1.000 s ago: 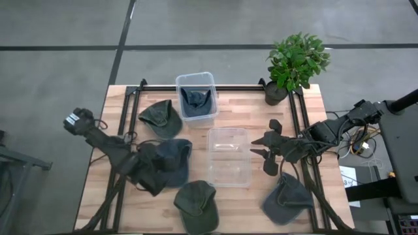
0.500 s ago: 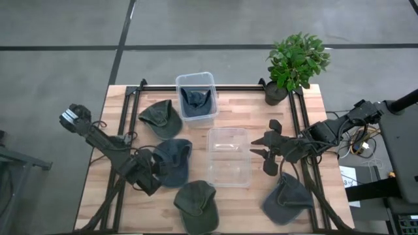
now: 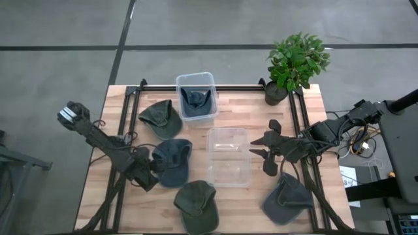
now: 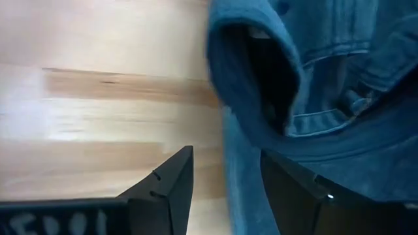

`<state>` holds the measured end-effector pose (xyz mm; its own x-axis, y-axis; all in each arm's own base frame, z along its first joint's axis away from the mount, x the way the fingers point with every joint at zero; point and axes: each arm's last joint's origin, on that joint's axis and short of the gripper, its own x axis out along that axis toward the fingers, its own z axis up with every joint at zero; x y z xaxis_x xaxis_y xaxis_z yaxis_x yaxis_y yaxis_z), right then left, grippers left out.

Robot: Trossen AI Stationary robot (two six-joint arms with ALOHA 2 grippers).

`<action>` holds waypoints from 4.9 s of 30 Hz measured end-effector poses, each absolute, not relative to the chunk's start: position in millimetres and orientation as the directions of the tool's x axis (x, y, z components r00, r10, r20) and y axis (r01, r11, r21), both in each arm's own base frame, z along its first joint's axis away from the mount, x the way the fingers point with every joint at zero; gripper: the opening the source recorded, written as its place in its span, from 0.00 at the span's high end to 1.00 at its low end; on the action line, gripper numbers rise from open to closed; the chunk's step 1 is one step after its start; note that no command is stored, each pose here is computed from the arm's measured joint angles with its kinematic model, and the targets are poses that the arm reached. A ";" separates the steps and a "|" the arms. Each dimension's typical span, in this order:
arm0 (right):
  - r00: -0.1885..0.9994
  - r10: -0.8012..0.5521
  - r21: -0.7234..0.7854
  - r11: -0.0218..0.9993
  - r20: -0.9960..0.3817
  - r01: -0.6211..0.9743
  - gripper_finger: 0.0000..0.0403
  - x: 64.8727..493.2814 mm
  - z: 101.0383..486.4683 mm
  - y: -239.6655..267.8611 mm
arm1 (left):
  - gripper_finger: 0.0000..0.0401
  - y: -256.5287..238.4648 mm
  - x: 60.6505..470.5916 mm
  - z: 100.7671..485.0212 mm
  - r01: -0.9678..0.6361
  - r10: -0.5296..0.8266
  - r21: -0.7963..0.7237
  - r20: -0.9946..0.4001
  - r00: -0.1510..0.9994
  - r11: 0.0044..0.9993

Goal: Pick & Place hat
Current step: Put the left blue cap into the top transparent bin

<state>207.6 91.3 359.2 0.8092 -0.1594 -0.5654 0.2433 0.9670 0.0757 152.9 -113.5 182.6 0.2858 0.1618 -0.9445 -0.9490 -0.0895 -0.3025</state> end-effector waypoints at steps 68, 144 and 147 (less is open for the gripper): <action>0.951 -0.129 0.100 0.981 -0.280 0.163 0.71 85.0 244.8 23.3 | 0.99 -115.9 164.0 160.5 -0.749 0.089 -0.661 -0.744 0.663 0.048; 0.988 -0.114 0.313 0.939 -0.106 0.142 0.71 65.9 231.8 14.3 | 0.99 48.5 249.9 437.8 -0.127 0.127 -0.005 0.019 0.992 0.992; 0.988 -0.114 0.313 0.939 -0.106 0.142 0.71 65.9 231.8 14.3 | 0.99 46.1 251.4 437.1 -0.038 0.037 0.006 0.050 0.998 0.999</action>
<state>65.9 14.3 231.8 0.9877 -0.1144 -0.1064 0.1425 0.9391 0.3127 251.4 46.1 437.1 0.9980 0.0374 0.0505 -0.0377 0.9993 0.0056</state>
